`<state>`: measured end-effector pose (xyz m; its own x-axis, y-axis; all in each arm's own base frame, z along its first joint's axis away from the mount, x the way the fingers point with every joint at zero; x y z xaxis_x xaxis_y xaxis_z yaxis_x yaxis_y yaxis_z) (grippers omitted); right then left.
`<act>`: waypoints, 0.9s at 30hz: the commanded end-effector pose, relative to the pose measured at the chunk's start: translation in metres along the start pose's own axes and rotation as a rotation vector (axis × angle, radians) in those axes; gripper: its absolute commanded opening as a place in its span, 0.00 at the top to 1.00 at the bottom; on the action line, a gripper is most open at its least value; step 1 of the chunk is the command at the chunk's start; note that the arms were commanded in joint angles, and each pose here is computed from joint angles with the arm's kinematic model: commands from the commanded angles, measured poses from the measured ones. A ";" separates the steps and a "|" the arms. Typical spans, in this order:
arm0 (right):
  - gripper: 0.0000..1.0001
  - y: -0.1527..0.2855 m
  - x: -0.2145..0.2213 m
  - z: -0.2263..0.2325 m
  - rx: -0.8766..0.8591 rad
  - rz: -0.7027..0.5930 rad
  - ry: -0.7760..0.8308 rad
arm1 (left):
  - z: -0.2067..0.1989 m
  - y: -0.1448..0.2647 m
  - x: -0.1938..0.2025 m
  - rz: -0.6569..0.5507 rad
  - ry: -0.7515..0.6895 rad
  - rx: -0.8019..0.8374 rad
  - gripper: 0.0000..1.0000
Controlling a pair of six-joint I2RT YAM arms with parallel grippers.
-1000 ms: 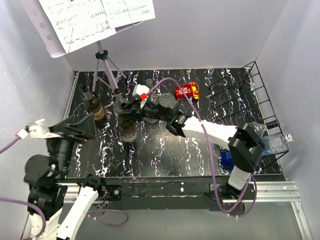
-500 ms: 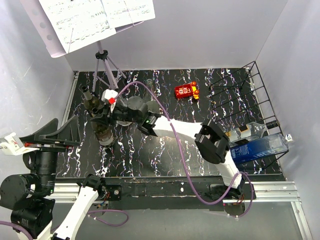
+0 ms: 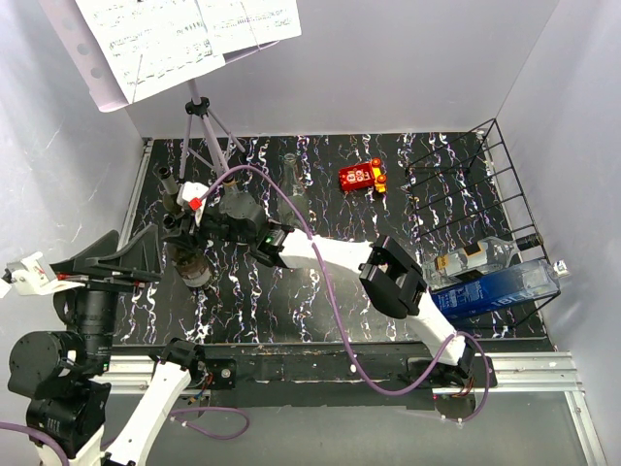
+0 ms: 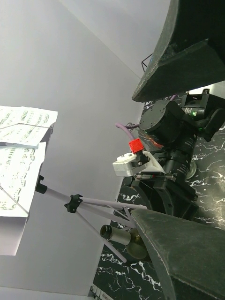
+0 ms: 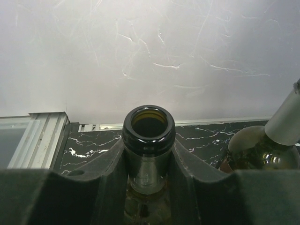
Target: Take the wine bottle off the wine rack
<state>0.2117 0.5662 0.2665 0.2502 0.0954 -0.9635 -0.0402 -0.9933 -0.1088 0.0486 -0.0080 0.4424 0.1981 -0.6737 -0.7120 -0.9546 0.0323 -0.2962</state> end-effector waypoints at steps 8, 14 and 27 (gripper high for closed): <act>0.30 0.012 -0.076 -0.014 0.100 -0.200 0.094 | 0.007 -0.006 0.013 0.046 -0.029 -0.009 0.02; 0.28 0.051 -0.088 -0.012 0.217 -0.195 0.050 | 0.005 -0.007 0.016 0.070 -0.050 0.019 0.02; 0.14 0.214 -0.077 0.001 0.866 0.338 -0.387 | 0.001 -0.023 0.069 0.367 -0.110 0.239 0.02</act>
<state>0.1841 0.3978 0.3252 0.0126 0.0360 -0.9993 -0.5717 -0.8196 -0.0367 0.0707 -0.0327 0.4133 0.0279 -0.5859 -0.8099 -0.9462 0.2459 -0.2105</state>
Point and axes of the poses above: each gripper's point midway between its finger pads, its own y axis back along the fingers, its own z axis along the line the jaws close on, x = y × z, the point moved 8 cm from there along y, back along the fingers, and after that the axes turned 13 degrees about y, right-handed, at the moved point
